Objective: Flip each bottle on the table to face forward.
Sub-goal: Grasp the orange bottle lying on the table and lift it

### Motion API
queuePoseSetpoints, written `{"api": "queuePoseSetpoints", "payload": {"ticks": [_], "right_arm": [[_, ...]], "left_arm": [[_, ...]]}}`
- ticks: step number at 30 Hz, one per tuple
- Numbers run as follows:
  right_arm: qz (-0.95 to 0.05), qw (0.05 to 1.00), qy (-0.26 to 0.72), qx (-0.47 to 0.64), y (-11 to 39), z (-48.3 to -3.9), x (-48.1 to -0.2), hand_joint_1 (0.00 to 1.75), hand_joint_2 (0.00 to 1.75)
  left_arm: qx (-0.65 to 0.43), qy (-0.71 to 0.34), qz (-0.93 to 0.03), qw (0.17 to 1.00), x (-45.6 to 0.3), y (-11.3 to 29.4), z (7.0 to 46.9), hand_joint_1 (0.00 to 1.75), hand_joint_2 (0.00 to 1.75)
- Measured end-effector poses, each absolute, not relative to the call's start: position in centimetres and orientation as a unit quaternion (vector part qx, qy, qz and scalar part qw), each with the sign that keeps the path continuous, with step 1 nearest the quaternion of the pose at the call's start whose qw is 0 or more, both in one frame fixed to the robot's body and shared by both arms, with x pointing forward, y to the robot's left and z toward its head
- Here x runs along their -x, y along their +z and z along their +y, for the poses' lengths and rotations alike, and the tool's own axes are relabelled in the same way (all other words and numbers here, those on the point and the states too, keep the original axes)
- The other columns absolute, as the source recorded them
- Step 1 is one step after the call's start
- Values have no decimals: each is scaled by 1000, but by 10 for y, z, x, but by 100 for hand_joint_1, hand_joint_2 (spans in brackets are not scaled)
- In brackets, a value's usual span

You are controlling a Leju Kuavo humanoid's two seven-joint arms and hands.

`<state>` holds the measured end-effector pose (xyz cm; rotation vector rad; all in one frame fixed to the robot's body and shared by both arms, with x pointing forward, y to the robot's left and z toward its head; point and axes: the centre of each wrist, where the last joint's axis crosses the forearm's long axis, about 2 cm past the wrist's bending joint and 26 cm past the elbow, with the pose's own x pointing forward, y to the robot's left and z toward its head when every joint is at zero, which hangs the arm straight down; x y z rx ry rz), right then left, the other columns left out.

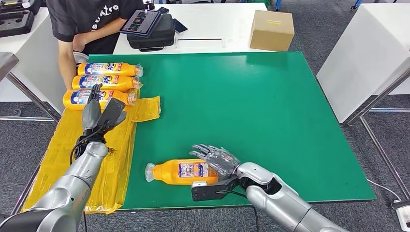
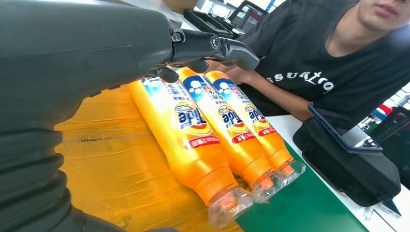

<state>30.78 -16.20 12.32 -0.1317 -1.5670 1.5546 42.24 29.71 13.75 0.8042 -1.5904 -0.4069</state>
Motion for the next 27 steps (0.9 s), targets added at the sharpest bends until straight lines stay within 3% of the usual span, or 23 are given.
{"api": "queuePoseSetpoints", "payload": {"ticks": [21, 22, 25, 26, 27], "right_arm": [[-579, 424, 686, 122, 97, -123, -318, 0, 175], [-576, 423, 688, 125, 96, -122, -318, 17, 175], [-568, 415, 697, 139, 94, -120, -319, 143, 175], [-566, 413, 699, 144, 93, -119, -319, 170, 175], [-565, 410, 700, 148, 92, -118, -318, 174, 175]], "left_arm": [[-342, -170, -692, 612, -422, 135, 297, 0, 175], [-341, -169, -692, 613, -422, 135, 297, 0, 175], [-338, -168, -693, 614, -422, 135, 297, 0, 175], [-338, -168, -693, 614, -422, 135, 297, 0, 175], [-337, -168, -693, 615, -422, 135, 297, 0, 175]]}}
